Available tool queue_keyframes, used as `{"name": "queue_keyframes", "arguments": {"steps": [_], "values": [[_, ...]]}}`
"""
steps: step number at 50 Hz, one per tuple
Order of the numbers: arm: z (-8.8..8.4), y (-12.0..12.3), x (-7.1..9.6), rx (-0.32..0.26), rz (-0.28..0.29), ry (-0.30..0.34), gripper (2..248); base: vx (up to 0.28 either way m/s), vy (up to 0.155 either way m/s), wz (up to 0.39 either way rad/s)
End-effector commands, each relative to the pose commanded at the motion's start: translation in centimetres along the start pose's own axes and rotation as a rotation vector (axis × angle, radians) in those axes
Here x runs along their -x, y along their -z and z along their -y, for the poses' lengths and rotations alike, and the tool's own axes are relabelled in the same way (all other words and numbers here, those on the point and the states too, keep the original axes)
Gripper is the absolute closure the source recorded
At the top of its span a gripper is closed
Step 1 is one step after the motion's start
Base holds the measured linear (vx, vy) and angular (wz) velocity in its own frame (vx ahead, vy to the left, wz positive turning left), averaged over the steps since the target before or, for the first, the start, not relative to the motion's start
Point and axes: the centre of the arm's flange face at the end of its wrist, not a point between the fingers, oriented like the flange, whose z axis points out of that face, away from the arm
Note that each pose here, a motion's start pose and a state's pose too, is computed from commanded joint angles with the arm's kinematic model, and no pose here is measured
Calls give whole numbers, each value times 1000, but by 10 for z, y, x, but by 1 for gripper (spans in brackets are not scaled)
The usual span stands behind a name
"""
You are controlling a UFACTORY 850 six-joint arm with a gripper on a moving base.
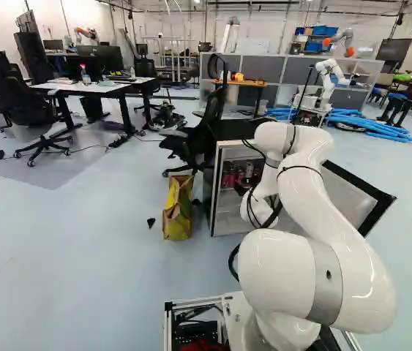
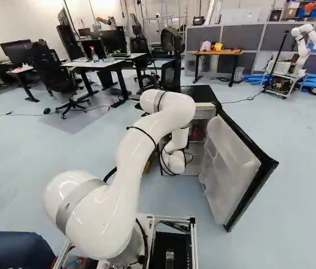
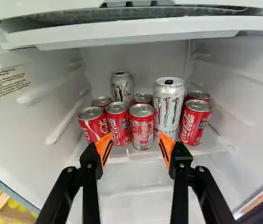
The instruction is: Grab a drink from the fridge
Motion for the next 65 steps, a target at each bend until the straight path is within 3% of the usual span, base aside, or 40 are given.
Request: {"name": "queue_keyframes", "arguments": {"steps": [65], "values": [[-8, -35, 10, -6, -8, 26, 96, 0, 0, 0]]}}
